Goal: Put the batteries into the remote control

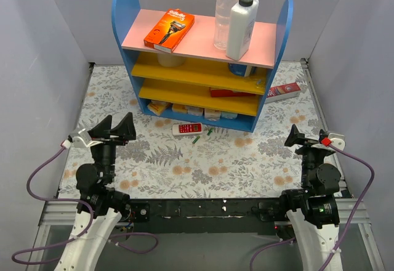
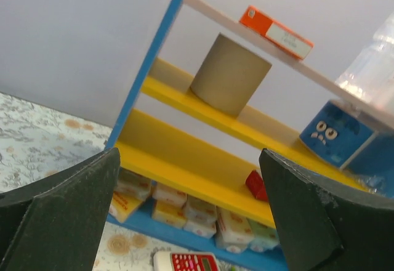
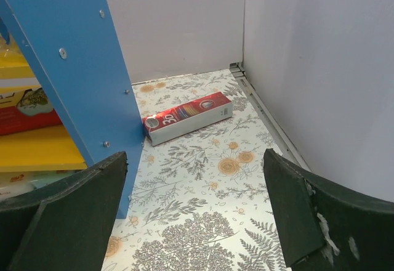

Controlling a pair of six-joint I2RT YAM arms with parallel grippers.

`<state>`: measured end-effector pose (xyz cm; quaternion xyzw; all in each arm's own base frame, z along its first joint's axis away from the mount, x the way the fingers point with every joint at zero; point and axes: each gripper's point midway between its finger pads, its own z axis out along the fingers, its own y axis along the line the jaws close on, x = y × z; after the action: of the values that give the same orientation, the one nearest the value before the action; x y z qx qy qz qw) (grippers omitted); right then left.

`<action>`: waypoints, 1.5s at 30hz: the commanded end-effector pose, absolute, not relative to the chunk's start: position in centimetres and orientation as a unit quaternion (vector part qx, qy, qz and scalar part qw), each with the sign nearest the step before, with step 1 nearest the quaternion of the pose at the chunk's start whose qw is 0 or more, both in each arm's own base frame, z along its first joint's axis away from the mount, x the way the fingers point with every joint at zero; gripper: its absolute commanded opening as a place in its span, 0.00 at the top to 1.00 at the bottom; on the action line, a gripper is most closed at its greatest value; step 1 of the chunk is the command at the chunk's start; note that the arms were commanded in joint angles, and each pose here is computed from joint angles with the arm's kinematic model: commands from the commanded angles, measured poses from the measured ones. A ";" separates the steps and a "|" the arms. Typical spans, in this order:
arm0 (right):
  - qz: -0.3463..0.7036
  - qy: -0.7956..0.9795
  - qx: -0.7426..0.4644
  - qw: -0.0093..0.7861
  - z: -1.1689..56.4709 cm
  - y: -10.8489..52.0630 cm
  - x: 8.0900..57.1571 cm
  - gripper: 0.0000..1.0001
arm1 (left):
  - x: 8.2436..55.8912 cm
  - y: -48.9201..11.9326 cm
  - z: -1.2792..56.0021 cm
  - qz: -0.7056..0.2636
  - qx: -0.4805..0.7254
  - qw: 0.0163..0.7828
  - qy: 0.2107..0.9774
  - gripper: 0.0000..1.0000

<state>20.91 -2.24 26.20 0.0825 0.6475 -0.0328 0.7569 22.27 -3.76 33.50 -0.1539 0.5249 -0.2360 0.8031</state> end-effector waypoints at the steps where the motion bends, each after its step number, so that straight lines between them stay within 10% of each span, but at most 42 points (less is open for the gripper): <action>1: -0.003 0.542 0.100 0.834 32.0 -2.7 16.3 0.02 | 23.1 -5.9 33.2 -0.251 -0.109 0.783 0.559 0.02; 27: 0.012 0.551 0.103 0.828 31.6 -2.4 16.2 0.02 | 31.0 -13.1 22.4 -0.211 0.029 0.521 0.827 0.02; 45: 0.016 0.554 0.103 0.826 31.4 -2.4 16.3 0.02 | 33.0 -20.5 13.8 -0.231 0.303 0.484 0.787 0.02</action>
<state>20.60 -1.35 25.95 0.0792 0.6593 -0.0072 0.7477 32.12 -19.19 13.96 0.2219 0.8225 -0.2340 0.4686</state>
